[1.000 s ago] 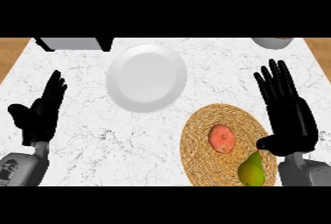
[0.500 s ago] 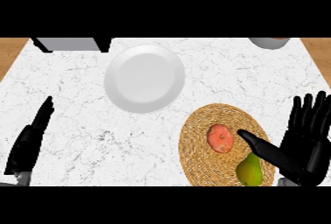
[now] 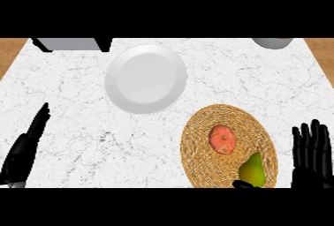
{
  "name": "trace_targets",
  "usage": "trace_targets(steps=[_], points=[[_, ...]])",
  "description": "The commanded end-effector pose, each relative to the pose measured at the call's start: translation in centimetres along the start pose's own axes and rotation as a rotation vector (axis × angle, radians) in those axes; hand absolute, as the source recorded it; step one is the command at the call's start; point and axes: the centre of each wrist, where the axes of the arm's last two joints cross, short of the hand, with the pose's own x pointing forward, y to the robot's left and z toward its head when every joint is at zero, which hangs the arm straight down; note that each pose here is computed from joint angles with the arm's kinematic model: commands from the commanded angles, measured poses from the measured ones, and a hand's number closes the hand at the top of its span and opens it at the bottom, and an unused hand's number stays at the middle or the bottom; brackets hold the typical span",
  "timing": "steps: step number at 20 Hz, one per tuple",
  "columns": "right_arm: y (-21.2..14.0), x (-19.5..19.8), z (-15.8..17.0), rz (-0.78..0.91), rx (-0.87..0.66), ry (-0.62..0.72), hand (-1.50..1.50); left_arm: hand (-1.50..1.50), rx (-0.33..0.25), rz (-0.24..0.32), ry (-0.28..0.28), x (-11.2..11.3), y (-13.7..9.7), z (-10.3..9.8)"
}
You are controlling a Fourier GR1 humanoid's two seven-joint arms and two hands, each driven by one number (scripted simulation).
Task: Pick the squash from the placemat and place it in the plate
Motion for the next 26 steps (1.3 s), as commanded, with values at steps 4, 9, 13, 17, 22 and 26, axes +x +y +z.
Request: trace_targets(steps=[4, 9, 13, 17, 22, 26], points=[[-3.5, 3.2, -1.7, 0.317, 0.154, 0.189, -1.5, 0.0, -0.007, 0.003, -0.006, 0.5, -0.5, -0.4], [-2.6, 4.6, -3.1, 0.414, 0.234, 0.333, -1.5, 0.0, -0.011, 0.005, -0.006, 0.4, 0.5, 0.1], [-2.8, 4.6, -6.1, 0.476, 0.316, 0.423, -1.5, 0.0, -0.017, 0.009, -0.014, 1.4, -1.6, 0.9], [-0.6, 3.5, -9.1, 0.504, 0.403, 0.475, -1.5, 0.0, -0.026, -0.008, -0.011, 1.8, -1.4, 0.2], [-0.3, 1.2, -8.9, 0.645, 0.532, 0.56, -1.5, 0.0, -0.032, -0.009, -0.003, 0.3, -1.3, 1.7], [1.9, -1.4, -8.7, 0.652, 0.591, 0.556, -1.5, 0.0, -0.018, -0.002, -0.015, 1.5, -1.4, 0.3]])
